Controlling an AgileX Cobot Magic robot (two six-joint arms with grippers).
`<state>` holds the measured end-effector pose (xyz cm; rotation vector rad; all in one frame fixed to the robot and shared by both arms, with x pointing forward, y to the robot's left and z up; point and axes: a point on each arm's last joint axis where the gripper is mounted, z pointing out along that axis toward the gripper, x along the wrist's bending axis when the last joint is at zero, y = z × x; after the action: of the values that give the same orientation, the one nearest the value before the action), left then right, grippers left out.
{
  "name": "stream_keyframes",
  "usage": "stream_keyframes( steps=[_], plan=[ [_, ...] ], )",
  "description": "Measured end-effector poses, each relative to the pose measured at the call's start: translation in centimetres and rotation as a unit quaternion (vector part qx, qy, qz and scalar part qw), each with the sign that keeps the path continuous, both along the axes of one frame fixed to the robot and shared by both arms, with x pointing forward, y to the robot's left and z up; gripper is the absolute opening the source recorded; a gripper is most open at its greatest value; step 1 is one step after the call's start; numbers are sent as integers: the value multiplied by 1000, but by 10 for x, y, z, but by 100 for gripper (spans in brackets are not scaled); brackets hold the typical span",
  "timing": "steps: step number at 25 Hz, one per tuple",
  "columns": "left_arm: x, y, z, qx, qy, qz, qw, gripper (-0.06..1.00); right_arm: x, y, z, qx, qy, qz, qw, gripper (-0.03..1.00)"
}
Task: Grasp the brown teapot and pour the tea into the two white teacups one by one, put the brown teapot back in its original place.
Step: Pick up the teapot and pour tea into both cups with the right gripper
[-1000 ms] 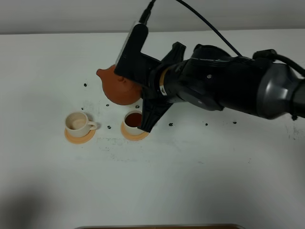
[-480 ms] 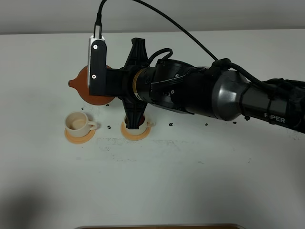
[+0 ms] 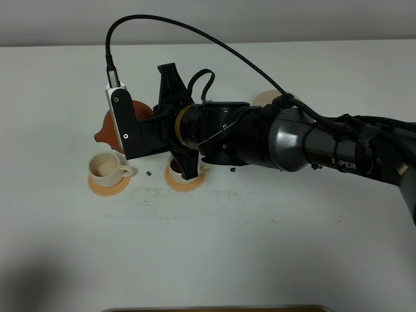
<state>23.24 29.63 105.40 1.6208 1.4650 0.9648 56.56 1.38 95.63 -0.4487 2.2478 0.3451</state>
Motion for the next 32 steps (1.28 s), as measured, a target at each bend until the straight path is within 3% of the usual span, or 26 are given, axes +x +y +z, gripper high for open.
stream_keyframes(
  steps=[32],
  plan=[
    [0,0,0,0,0,0,1000,43,16,4,-28,-51,-31,46,997,11]
  ],
)
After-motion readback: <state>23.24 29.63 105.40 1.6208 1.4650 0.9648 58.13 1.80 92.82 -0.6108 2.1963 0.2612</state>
